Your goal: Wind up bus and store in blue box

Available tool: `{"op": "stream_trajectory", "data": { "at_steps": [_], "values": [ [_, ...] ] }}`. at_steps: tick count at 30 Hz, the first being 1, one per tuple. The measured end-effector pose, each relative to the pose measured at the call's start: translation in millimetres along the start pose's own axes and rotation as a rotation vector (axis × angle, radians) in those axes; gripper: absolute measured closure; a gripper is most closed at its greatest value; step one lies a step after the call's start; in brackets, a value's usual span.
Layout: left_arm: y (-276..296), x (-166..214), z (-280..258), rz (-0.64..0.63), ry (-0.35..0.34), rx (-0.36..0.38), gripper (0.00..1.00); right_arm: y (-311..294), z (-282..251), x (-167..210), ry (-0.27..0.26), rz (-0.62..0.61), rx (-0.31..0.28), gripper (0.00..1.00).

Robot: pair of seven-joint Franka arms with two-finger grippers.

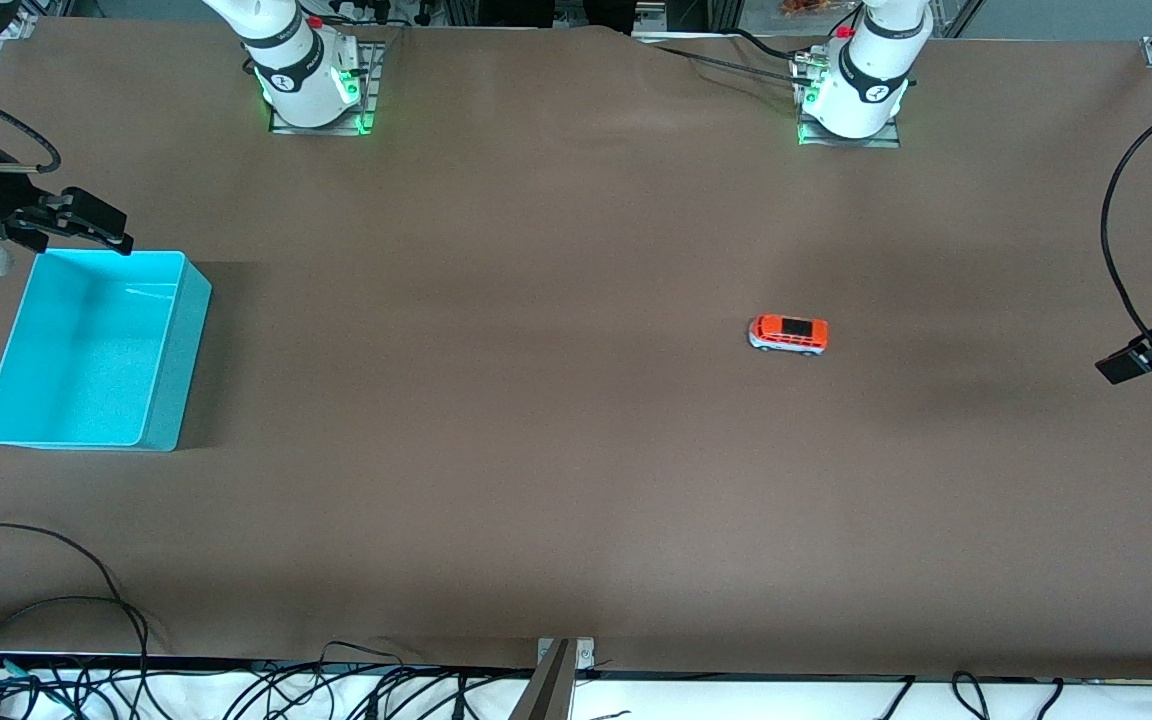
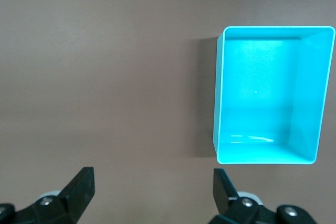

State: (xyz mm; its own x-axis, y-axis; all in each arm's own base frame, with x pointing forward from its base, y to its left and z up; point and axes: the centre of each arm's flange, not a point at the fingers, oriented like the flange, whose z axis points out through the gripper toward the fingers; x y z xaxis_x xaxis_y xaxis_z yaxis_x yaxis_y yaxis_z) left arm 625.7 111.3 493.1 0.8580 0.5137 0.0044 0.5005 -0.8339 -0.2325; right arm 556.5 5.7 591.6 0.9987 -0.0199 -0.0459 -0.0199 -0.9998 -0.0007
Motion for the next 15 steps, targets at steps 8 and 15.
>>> {"op": "stream_trajectory", "data": {
  "at_steps": [8,15],
  "values": [
    [10.3,-7.7,-21.7,0.082,-0.002,-0.018,0.0,0.0,0.0,0.0,0.0,0.0,0.0,0.0],
    [13.2,-9.9,-23.1,0.091,-0.006,-0.02,0.0,0.0,0.0,0.0,0.0,0.0,0.0,0.0]
  ]
}}
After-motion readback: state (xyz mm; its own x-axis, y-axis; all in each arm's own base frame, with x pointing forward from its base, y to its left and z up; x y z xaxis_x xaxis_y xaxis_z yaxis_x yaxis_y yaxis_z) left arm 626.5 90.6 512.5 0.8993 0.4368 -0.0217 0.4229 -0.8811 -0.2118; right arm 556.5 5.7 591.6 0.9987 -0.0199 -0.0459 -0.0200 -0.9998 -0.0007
